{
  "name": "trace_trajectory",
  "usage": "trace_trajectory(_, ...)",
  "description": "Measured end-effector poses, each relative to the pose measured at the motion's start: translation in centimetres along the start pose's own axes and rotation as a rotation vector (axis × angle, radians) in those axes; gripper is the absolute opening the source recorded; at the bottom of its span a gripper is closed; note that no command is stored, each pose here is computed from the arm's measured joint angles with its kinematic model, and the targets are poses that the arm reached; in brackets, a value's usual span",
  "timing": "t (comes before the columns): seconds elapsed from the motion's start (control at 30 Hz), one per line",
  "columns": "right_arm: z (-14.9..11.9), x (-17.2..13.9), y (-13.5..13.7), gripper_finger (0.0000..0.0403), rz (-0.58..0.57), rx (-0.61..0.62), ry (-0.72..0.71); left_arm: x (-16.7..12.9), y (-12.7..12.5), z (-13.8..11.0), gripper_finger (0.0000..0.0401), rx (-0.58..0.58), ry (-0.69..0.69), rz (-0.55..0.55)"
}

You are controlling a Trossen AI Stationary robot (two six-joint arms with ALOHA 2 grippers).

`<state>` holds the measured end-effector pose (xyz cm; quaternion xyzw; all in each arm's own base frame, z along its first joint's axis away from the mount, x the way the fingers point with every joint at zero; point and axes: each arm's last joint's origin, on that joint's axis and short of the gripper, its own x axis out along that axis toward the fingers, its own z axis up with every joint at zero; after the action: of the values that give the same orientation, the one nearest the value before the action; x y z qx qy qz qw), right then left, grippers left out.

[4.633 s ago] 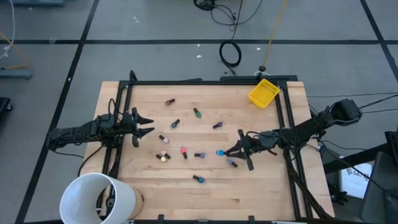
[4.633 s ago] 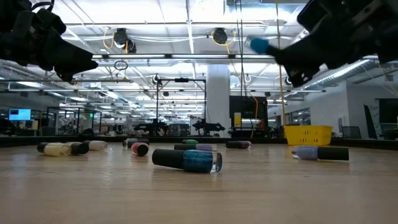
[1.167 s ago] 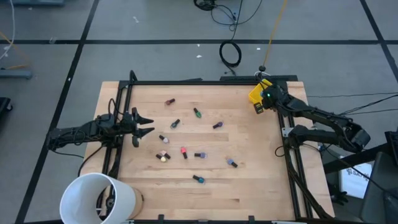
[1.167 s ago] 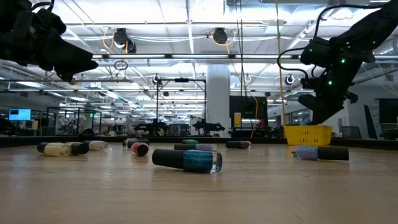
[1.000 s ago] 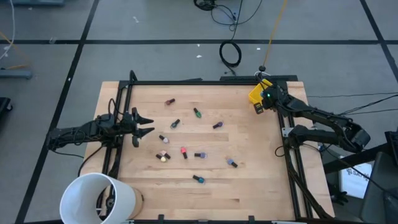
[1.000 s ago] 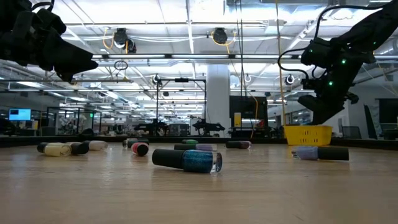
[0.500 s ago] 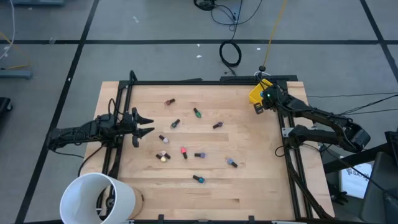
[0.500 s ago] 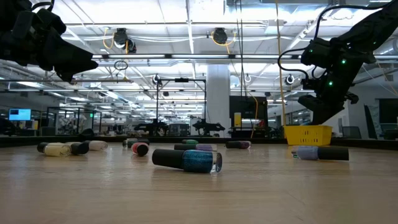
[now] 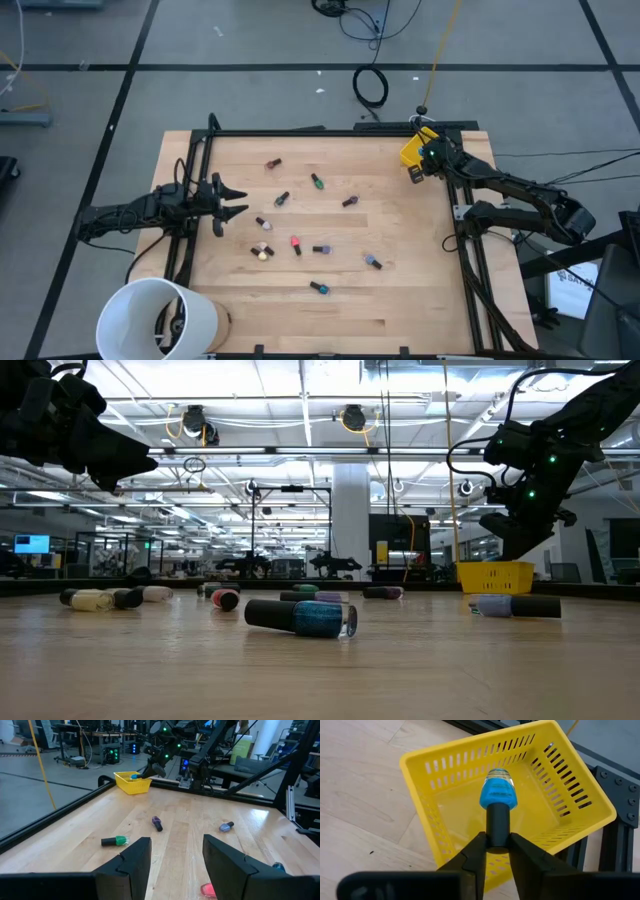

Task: Pick & Place Nail Polish
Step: Put the blue nail polish bottle into the yellow bin, then put the right light blue nail polish bottle into the yellow bin

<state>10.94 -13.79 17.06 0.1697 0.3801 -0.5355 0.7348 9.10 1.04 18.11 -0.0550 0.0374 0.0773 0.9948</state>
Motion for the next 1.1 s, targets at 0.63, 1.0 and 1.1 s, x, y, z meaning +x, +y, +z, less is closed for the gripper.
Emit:
trace_trajectory(0.63, 1.2, -0.2, 0.5, 0.0127, 0.056, -0.002, -0.122, 0.0, 0.0, 0.0, 0.0177, 0.0, 0.0, 0.0)
trace_trajectory(1.0, 2.5, -2.2, 4.5, 0.0128, 0.619, -0.141, -0.304, 0.0, 0.0, 0.0, 0.0177, 0.0, 0.0, 0.0)
trace_trajectory(1.1, 2.2, -2.9, 5.7, 0.0128, 0.715, -0.192, -0.312, 0.0, 0.0, 0.0, 0.0177, 0.0, 0.0, 0.0)
